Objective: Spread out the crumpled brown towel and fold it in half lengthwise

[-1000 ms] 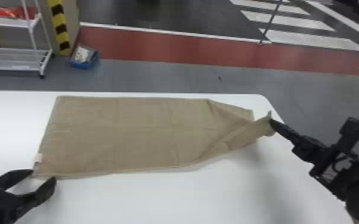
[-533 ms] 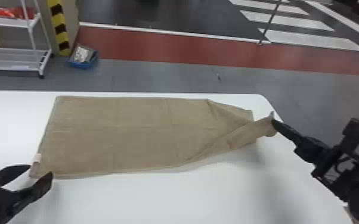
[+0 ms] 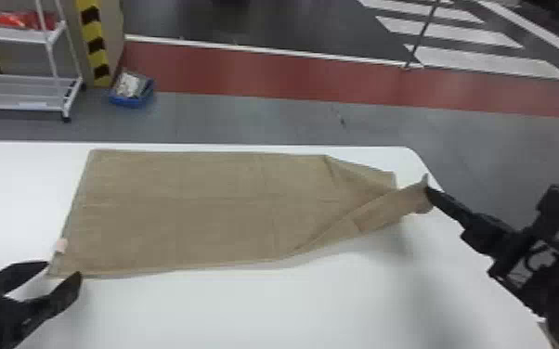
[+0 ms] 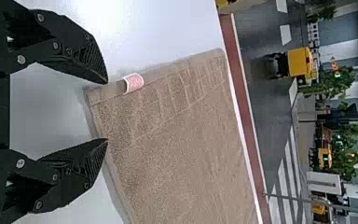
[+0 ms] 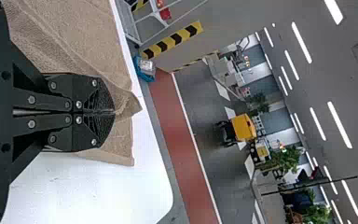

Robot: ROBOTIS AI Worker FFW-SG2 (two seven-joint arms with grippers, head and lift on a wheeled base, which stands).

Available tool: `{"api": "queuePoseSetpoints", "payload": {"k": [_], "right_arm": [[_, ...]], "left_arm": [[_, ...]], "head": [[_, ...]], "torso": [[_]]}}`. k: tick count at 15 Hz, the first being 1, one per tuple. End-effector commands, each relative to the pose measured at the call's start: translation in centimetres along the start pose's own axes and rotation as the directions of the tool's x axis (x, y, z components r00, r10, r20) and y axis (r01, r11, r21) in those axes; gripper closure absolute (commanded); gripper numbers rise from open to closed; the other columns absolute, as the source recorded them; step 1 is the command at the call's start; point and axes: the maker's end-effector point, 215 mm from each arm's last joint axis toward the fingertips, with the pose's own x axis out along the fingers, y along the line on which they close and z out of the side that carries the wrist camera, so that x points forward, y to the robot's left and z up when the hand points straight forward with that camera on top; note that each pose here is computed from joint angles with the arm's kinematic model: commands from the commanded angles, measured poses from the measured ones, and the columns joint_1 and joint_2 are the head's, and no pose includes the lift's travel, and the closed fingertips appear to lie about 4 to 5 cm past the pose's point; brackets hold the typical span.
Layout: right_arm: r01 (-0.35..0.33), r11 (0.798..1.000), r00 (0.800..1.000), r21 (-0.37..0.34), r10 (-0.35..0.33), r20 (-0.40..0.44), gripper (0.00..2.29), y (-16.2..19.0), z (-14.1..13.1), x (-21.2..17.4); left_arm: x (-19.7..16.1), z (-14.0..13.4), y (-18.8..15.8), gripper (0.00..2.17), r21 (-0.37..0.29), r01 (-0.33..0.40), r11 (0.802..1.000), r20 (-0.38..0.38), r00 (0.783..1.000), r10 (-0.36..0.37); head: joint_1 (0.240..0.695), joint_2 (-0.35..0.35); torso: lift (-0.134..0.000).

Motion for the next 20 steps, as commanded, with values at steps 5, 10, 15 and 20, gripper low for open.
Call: {"api": "queuePoseSetpoints", "payload": {"k": [5, 10, 15, 20], "right_arm": [[-0.001, 1.000, 1.000, 0.005, 0.001, 0.014, 1.30, -0.1, 0.9, -0.9], [0.011, 1.000, 0.999, 0.004, -0.011, 0.030, 1.30, -1.1, 1.5, -2.3], [0.024, 1.000, 0.998, 0.000, -0.024, -0.061, 1.30, -1.9, -0.5, -2.8], [0.072, 0.994, 0.975, -0.079, -0.087, -0.204, 0.57, -2.4, -6.5, -2.7]], "left_arm": [[-0.2, 0.1, -0.3, 1.63, 0.002, 0.000, 1.000, -0.003, 1.000, 0.000], [-2.7, 2.2, 0.2, 1.63, 0.006, -0.023, 1.000, 0.047, 0.999, 0.022], [-6.8, 4.9, 0.8, 1.63, 0.001, -0.064, 0.998, 0.091, 0.994, 0.064], [-6.7, 4.5, -0.1, 1.63, 0.001, -0.050, 0.999, 0.076, 0.996, 0.050]], "head": [[0.695, -0.236], [0.695, -0.249], [0.695, -0.260], [0.695, -0.251]], "torso": [[-0.124], [-0.124], [-0.124], [-0.124]]}}
